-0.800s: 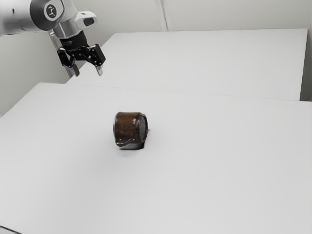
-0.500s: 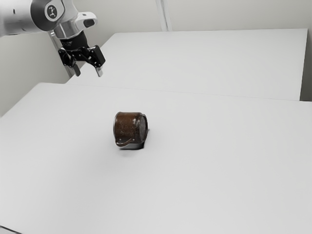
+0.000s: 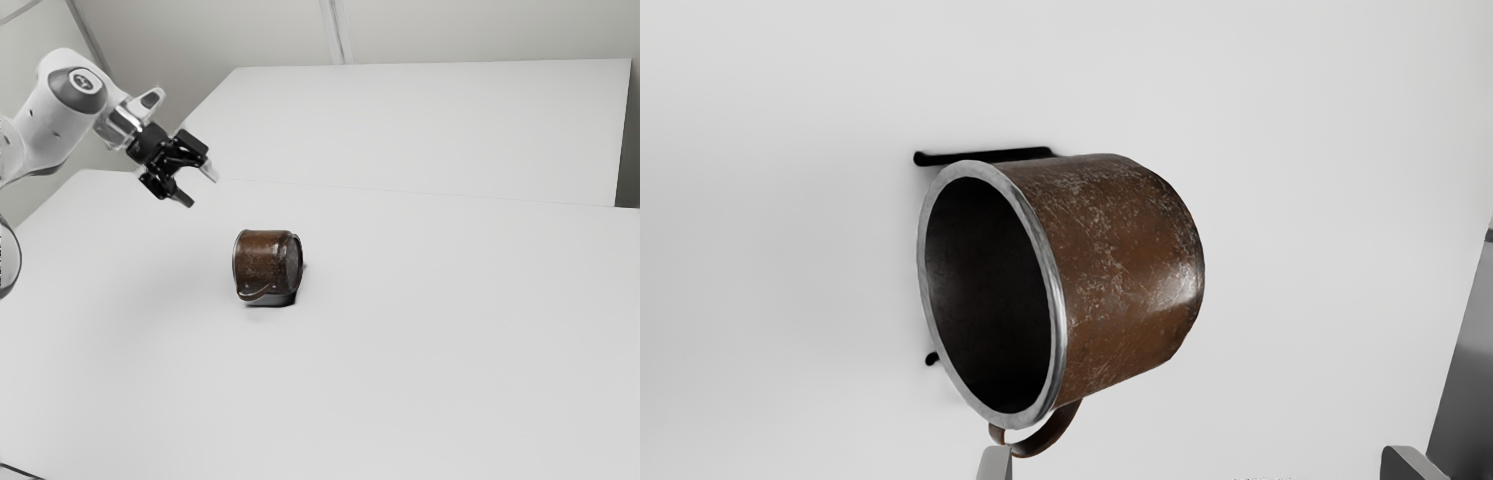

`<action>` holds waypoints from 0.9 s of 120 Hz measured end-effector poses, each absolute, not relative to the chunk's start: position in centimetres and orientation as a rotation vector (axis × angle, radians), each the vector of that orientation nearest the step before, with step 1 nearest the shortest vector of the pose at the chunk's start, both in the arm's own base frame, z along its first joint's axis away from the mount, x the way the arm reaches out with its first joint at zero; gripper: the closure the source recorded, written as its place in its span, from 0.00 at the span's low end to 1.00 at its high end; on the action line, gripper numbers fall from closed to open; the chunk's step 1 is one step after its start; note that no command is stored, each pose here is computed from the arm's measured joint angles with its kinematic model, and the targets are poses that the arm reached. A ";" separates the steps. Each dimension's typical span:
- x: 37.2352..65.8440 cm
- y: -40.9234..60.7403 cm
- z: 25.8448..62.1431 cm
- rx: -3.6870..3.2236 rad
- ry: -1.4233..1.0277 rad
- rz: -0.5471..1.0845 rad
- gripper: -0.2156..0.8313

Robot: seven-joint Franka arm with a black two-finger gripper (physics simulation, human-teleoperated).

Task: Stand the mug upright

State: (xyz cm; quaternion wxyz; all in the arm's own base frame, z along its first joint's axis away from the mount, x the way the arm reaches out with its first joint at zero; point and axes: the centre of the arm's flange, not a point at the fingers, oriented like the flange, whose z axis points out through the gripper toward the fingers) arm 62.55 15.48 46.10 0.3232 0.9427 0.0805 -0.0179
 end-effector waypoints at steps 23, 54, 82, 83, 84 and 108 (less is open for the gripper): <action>60.1 16.0 37.1 2.205 0.235 -0.075 0.21; 60.0 15.0 33.3 2.028 0.163 0.053 0.21; 60.4 13.8 28.4 1.882 0.123 0.119 0.22; 60.4 13.8 28.4 1.879 0.120 0.121 0.22; 60.4 13.8 28.4 1.875 0.117 0.123 0.23; 60.3 13.2 28.5 1.817 0.034 0.170 0.70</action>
